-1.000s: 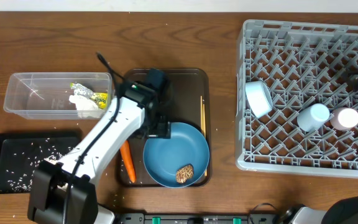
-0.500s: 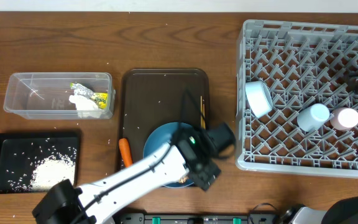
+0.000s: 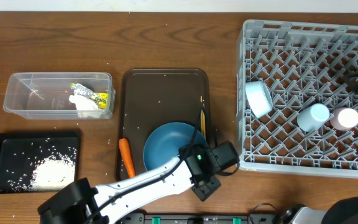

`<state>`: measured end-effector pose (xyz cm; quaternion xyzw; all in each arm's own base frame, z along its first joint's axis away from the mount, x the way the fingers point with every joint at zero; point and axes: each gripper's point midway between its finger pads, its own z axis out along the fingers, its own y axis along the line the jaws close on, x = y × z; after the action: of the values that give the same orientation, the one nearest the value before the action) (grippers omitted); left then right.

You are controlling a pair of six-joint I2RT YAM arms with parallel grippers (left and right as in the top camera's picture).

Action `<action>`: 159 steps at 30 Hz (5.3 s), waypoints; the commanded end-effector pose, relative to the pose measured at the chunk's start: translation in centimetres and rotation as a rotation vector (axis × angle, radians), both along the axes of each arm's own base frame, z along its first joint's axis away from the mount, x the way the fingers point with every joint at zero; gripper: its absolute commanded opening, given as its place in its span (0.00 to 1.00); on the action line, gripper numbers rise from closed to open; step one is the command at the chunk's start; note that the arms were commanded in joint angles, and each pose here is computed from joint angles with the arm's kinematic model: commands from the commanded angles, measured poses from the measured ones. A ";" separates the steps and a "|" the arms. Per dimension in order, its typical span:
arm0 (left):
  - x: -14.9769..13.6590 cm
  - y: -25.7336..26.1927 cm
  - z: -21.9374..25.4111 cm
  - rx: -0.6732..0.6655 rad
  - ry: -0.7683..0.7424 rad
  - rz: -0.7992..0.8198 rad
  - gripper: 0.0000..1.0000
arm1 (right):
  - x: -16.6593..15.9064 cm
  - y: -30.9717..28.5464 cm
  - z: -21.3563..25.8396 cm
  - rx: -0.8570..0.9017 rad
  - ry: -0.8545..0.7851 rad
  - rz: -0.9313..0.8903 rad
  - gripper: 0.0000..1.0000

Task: Sort waste into correct bins and load items into the dishwasher rack
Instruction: 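Grasp the rim of the blue plate with the left gripper, then tip the cookie off the blue plate onto the black tray, then carry the blue plate with the left gripper and stand it in the rack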

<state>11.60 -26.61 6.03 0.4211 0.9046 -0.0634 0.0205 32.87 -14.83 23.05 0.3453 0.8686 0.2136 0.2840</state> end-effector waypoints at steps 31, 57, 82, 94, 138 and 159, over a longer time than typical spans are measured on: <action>3.9 2.6 -4.7 0.158 -0.047 0.044 0.10 | -0.1 1.4 -0.2 0.006 0.020 0.046 0.99; 6.7 1.8 1.0 0.201 -0.154 0.017 0.06 | -0.1 1.4 -0.1 0.005 0.017 0.046 0.99; 17.7 25.4 19.0 -0.536 -0.140 1.295 0.06 | -0.1 1.4 -0.1 0.007 0.018 0.043 0.99; 14.9 35.5 18.7 -0.948 -0.248 1.377 0.06 | -0.1 1.4 -0.1 0.008 0.018 0.043 0.99; 25.6 14.3 30.5 -1.345 -0.576 0.491 0.06 | 0.3 1.1 0.1 0.033 0.012 -0.006 0.99; 27.9 -10.7 31.6 -1.835 -0.213 0.048 0.06 | -2.8 -4.1 -1.1 0.050 0.113 -0.300 0.99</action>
<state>41.16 -35.10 35.23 0.2090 0.5314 -0.6933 0.4397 31.01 -17.73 22.00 0.4601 0.8304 0.1817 0.2563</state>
